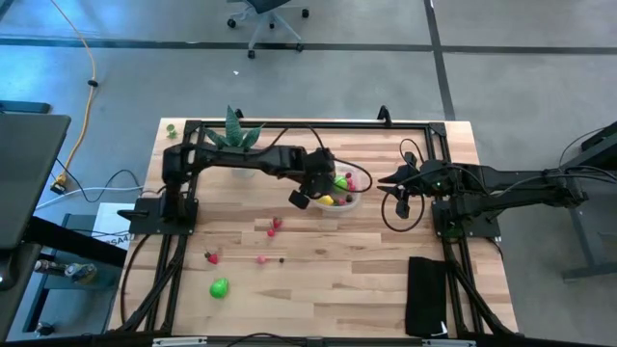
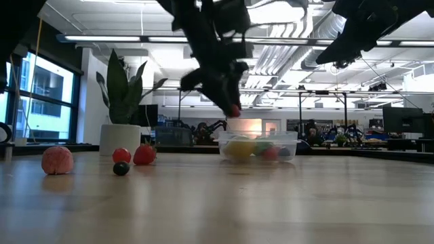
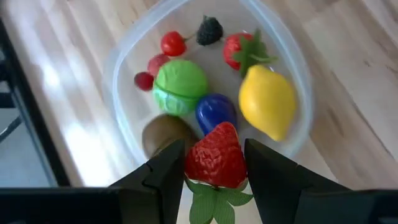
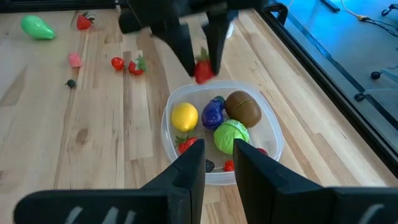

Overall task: Pick and placing Produce into tupperware
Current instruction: Put the top right strawberry into the transparent bin, then put the right strawberry into the transparent bin

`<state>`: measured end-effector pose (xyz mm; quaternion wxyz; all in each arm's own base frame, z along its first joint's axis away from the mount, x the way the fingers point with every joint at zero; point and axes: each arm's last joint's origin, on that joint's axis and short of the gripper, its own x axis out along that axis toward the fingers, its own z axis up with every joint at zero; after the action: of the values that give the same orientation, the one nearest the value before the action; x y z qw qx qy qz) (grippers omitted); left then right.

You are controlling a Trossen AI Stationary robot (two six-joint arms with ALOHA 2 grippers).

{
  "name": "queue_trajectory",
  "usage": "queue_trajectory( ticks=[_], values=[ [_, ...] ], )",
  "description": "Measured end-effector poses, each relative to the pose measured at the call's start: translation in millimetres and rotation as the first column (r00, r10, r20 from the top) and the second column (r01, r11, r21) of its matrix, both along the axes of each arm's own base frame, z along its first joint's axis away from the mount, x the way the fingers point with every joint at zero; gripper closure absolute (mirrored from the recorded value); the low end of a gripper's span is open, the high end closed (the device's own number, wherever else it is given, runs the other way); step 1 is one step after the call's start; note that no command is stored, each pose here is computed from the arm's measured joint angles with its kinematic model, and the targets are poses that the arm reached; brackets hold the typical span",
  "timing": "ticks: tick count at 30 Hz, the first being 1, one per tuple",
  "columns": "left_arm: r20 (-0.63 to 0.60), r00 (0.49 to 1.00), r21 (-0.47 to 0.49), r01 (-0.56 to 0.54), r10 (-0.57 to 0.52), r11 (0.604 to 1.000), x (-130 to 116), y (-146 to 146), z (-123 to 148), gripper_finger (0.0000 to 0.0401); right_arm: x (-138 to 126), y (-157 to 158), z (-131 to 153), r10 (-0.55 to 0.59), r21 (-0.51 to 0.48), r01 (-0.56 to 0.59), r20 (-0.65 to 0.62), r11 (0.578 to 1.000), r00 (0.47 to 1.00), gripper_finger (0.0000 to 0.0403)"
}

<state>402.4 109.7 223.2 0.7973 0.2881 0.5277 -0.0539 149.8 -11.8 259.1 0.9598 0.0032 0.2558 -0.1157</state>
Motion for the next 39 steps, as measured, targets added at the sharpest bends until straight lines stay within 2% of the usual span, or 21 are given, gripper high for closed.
queue_trajectory(
  ticks=[9, 21, 28, 36, 39],
  values=[
    [0.003, 0.999, -0.043, 0.036, -0.036, 0.998, 11, 8, -25, 0.0249, 0, 0, 0, 0.0, 0.0, 0.0, -0.001, 1.0, 1.0, 0.0329],
    [-0.012, 0.999, -0.061, 0.052, -0.053, 0.997, 15, 9, -38, 0.0249, 0, 0, 0, 0.0, 0.0, 0.0, 0.0, 1.0, 1.0, 0.0329],
    [-0.003, 0.999, -0.058, 0.053, -0.053, 0.997, 15, 9, -36, 0.0247, 0, 0, 0, 0.0, 0.0, 0.0, 0.0, 1.0, 1.0, 0.0329],
    [-0.013, 0.999, -0.036, 0.048, -0.048, 0.998, 15, 10, -37, 0.0193, 0, 0, 0, 0.0, 0.0, 0.0, 0.0, 1.0, 1.0, 0.0329],
    [-0.028, 0.999, -0.032, 0.045, -0.046, 0.998, 13, 9, -36, 0.0184, 0, 0, 0, 0.0, 0.0, 0.0, 0.0, 1.0, 1.0, 0.0329]
  ],
)
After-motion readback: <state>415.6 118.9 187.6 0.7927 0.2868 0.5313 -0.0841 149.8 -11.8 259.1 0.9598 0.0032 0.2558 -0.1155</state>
